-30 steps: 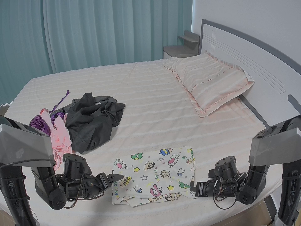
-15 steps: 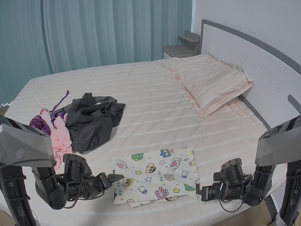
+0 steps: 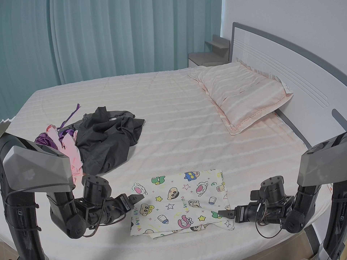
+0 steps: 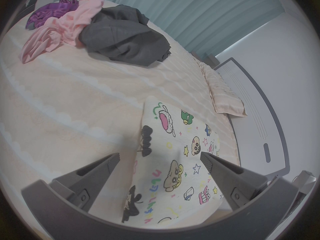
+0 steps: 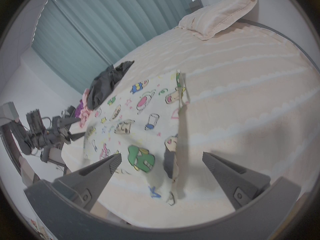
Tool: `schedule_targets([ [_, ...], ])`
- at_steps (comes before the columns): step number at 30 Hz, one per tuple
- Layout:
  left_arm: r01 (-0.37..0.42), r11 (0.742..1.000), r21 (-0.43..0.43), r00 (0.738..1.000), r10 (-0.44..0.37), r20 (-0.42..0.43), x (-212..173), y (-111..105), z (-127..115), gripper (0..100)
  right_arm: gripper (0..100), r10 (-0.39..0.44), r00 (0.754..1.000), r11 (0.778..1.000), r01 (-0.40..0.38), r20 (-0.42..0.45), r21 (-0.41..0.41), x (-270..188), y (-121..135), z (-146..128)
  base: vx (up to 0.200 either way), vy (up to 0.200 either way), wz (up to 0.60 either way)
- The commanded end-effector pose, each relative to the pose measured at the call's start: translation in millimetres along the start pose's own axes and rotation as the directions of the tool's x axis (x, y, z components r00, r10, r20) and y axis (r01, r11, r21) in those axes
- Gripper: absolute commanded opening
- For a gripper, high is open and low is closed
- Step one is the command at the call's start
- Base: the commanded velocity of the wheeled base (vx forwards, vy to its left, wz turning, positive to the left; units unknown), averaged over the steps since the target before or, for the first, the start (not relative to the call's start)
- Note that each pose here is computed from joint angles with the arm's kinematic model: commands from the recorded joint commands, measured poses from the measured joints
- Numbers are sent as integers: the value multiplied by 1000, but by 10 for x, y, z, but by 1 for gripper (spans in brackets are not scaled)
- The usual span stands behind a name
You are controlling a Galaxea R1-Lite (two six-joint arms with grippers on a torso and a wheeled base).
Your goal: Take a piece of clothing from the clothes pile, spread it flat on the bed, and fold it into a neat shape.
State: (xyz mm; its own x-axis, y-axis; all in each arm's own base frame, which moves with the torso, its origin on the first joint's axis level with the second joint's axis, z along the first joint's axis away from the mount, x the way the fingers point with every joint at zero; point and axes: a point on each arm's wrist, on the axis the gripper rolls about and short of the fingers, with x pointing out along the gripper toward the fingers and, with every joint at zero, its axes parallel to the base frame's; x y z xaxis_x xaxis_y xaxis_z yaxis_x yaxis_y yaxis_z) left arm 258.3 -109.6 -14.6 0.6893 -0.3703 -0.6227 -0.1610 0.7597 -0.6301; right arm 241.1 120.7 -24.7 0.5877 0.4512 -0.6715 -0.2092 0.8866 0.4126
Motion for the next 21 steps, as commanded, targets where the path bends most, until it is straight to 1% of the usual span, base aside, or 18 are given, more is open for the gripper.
schedule_targets([
  [1,-2,999,42,1000,2,-15,184,-46,-92,100,100,33,998,998,-35,51,43,-15,65,30,0,0,0],
  [2,-6,998,62,1000,7,-12,224,-53,-110,100,100,43,996,997,-48,73,62,-31,75,37,0,0,0],
  [3,-6,998,62,1000,7,-12,224,-53,-110,100,100,43,996,997,-48,73,62,-31,75,37,0,0,0],
  [5,-22,991,135,1000,23,-5,302,-77,-166,100,100,62,992,993,-73,114,95,-101,72,28,0,0,0],
  [9,-38,972,232,999,40,-4,405,-35,-169,100,100,64,987,991,-80,148,104,-159,24,11,0,0,0],
  [14,-49,968,244,998,55,-18,462,-73,-151,100,100,65,985,991,-83,162,108,-178,10,30,0,0,0],
  [15,-63,968,245,997,73,-35,481,-82,-143,0,100,65,985,991,-83,162,108,-190,10,27,0,0,0],
  [21,-72,969,237,995,85,-45,490,-119,-104,0,100,61,984,990,-81,170,113,-199,-6,43,0,0,0],
])
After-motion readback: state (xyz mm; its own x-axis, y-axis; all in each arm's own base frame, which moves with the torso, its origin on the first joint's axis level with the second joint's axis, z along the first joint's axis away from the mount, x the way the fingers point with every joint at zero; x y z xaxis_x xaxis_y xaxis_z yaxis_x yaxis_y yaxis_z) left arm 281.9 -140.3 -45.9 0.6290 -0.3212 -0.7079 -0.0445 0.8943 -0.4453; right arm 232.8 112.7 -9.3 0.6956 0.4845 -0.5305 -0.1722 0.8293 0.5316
